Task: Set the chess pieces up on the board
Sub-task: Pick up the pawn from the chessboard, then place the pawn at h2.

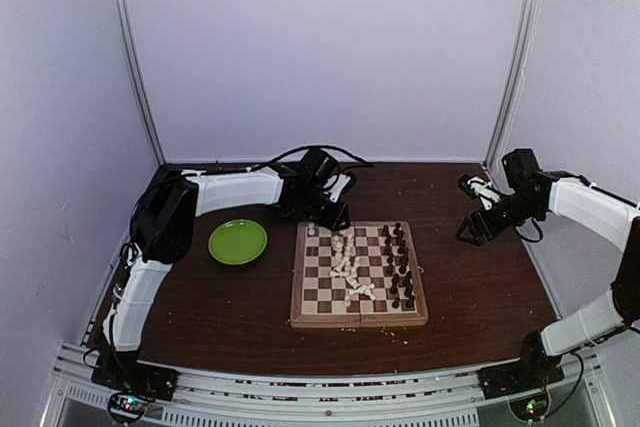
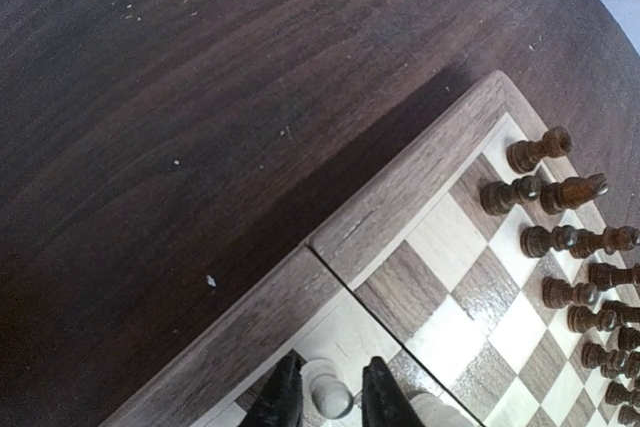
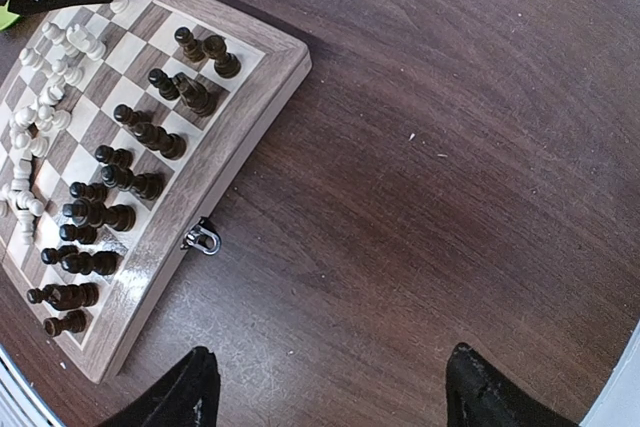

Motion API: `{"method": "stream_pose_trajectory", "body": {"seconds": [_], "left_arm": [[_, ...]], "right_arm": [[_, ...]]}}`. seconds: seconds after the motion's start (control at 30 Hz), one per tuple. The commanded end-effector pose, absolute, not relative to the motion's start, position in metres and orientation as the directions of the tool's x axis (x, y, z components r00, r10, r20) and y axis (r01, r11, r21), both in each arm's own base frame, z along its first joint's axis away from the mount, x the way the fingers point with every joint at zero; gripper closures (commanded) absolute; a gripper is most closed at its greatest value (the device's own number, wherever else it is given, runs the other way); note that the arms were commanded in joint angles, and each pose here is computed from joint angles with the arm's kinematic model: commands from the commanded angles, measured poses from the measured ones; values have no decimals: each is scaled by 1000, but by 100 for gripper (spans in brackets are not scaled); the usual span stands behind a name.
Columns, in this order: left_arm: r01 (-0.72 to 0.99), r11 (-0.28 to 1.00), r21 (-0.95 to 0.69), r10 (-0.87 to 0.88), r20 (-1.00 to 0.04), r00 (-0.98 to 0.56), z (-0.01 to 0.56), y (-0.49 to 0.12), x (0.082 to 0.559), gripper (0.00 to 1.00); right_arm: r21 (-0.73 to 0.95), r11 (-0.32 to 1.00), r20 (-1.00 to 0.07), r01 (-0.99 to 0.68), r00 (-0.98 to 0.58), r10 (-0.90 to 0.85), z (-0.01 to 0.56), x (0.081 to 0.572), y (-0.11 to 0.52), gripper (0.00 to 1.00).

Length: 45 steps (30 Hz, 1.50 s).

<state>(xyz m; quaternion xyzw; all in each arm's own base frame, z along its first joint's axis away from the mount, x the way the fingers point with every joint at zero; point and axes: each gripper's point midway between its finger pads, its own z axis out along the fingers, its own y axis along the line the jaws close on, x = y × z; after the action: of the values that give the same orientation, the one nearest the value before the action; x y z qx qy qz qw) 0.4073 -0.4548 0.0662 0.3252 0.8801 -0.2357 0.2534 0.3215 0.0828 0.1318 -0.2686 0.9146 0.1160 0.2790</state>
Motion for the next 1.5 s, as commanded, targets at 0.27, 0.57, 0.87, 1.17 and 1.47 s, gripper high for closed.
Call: {"method": "stream_pose_trajectory", "body": {"seconds": [0.27,0.57,0.87,1.17,1.47], "left_arm": [[712,664,-226,450,-640,-623,91,-462,413,95],[738,659,-144,402,-762,-508,192,-445,410,99],[750,651,-118,432,-755,-494,200,-386,334,99],[837,543,-70,568,-704,-427,154,-369,240,98],[840,528,-122,571,-682,-458,122,-371,215,97]], "right_arm": [[53,819,-579,-571,-686,-441,139,324,86,22],[71,796,-634,-601,-643,-430,158,321,97,20],[5,623,-713,-783,-440,-547,207,302,163,21],[14,511,-705,-859,-371,-605,207,297,232,22],[27,516,-680,-856,-394,-618,186,293,230,22]]}}
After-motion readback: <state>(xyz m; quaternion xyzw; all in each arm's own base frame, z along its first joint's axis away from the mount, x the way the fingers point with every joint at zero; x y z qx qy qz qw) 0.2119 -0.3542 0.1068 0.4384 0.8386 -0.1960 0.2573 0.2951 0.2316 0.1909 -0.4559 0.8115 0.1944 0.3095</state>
